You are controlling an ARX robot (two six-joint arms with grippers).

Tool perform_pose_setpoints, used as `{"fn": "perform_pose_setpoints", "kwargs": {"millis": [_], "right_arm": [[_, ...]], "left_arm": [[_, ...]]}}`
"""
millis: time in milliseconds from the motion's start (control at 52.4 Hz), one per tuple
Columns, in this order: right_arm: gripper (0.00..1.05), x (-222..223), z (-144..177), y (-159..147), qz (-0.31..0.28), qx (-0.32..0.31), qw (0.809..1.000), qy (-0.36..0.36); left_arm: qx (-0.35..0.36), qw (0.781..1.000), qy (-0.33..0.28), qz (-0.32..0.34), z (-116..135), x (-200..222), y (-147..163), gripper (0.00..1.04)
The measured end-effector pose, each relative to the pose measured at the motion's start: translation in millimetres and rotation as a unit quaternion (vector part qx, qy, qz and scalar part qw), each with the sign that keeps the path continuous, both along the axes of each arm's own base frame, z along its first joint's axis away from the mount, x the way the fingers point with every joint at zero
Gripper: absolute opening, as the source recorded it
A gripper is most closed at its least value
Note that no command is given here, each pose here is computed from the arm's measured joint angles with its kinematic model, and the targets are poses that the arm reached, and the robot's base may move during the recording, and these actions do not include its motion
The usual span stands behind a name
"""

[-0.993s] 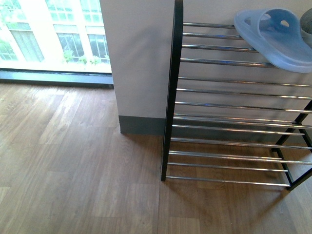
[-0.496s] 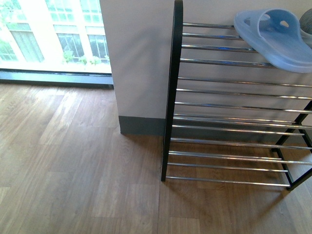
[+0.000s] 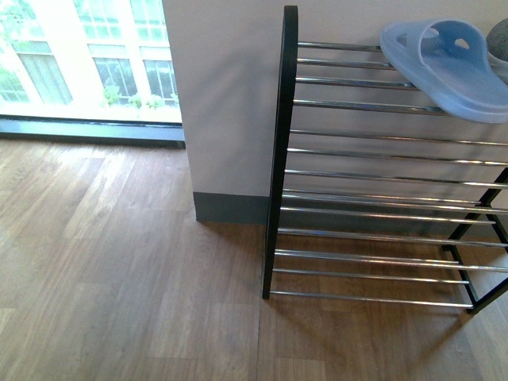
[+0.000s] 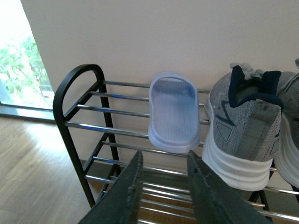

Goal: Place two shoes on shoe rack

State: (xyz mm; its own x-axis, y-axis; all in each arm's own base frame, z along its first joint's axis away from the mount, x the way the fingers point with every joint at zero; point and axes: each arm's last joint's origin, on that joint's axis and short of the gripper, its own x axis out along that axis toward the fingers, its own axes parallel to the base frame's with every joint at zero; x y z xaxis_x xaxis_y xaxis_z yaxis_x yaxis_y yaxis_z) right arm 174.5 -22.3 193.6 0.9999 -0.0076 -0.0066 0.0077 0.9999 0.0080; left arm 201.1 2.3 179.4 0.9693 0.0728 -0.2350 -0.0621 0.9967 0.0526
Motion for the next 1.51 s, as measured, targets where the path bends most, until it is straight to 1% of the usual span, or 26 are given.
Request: {"fn": "perform_pose_setpoints", "kwargs": {"millis": [19,76,172,305,325,401,592,1508], "right_arm": [[0.24,-2,-2,1,0.001,0.0,1.0,0.001],[0.16,-6,-4,3,0.001,0.0,1.0,0.001],[0.01,-13,-8,7,0.002,0.0,1.0,0.002],[0.01,-23,-13,12,0.0,-0.002,1.0,0.002],[0.01,-25,-14,16,-0.01,-0.002,1.0,0.003],[0.01,-30,-16,22,0.006,-0.002,1.0,0.002],[0.01,-40,-24,22,0.002,-0.002,1.0,-0.005],[0.01,-66,-21,22,0.002,-0.002,1.0,-0.013]], "left_arm": [[0.0,1.0,0.0,0.0,0,0,0,0.02],[0.0,1.0,0.0,0.0,0,0,0,0.02],[0.0,1.0,0.0,0.0,0,0,0,0.02],[0.0,1.0,0.0,0.0,0,0,0,0.02],[0.0,1.0,0.0,0.0,0,0,0,0.02],[0.0,1.0,0.0,0.0,0,0,0,0.02],[0.0,1.0,0.0,0.0,0,0,0,0.02],[0.0,1.0,0.0,0.0,0,0,0,0.02]]}}
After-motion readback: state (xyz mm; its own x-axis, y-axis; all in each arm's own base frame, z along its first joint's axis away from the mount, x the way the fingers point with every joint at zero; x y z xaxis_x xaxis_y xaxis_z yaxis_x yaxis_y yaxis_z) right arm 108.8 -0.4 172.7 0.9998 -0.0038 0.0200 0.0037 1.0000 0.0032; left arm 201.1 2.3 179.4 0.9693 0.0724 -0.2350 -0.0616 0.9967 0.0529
